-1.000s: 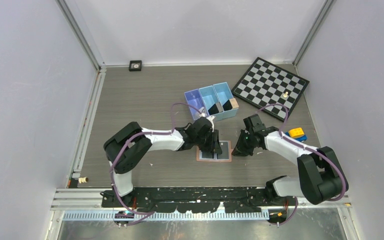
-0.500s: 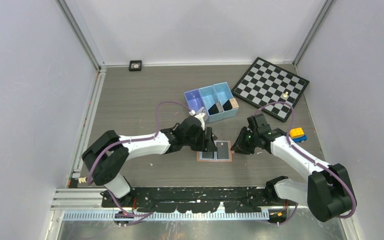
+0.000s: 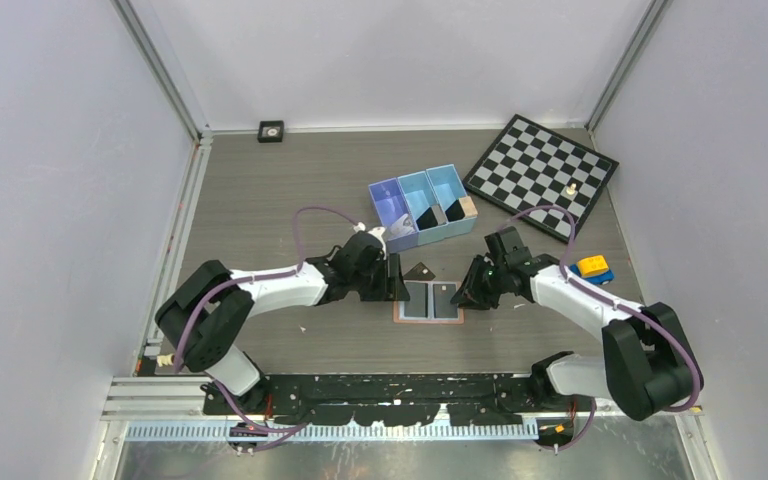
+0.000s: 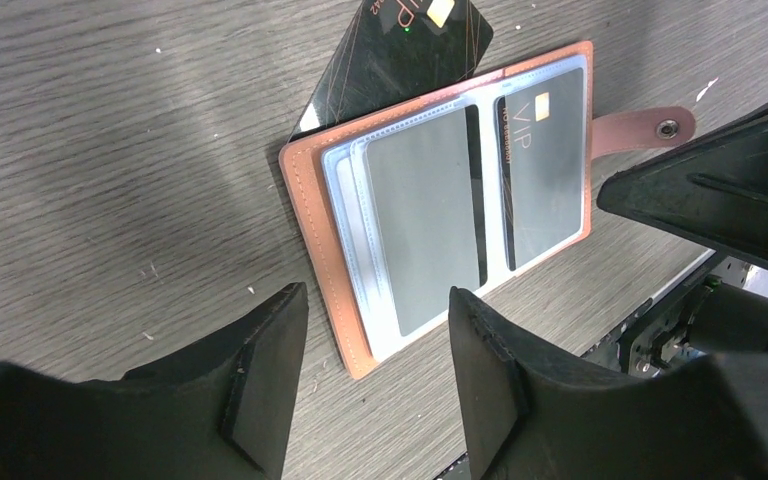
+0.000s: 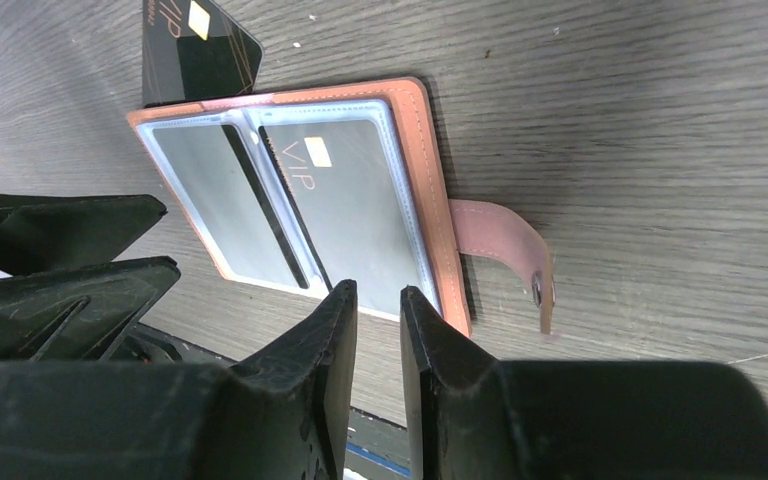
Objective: Put the credit cards into the card holder
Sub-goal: Insert the credit card into the card holder.
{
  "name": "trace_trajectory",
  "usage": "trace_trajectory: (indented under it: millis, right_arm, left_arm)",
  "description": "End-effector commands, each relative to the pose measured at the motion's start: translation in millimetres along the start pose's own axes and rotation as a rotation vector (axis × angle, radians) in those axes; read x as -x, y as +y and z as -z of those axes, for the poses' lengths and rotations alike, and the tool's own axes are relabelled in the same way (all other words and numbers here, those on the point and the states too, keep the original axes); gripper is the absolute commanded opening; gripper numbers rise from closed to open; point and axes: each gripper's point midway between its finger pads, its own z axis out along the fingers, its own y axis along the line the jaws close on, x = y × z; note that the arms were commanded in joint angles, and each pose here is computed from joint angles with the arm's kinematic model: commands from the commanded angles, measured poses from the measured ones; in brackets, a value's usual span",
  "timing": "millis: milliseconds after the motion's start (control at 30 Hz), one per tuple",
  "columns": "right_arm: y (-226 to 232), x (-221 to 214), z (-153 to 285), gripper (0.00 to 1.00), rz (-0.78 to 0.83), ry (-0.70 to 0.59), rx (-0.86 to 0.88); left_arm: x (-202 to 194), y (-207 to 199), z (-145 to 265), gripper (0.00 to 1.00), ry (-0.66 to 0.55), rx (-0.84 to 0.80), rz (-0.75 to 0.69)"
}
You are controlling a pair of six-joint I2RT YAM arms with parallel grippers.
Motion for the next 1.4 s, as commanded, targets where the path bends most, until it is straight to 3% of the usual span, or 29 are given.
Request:
trace_trajectory:
  millis: [0, 533, 1367]
  right_arm:
    - [9, 4, -5, 0.27, -0.004, -0.006, 0.03]
    - [-16, 9, -9, 0.25, -0.003, -0.05, -0.095]
    - [9, 6, -10, 0.2, 0.011, -0.017, 0.005]
  left_arm:
    - [2, 0, -4, 0.54, -0.002, -0.019, -0.01]
    - [-1, 3, -13, 0.49, 0.011, -0.011, 0.005]
    - [-3, 2, -17, 0.45, 0.025, -0.02, 0.007]
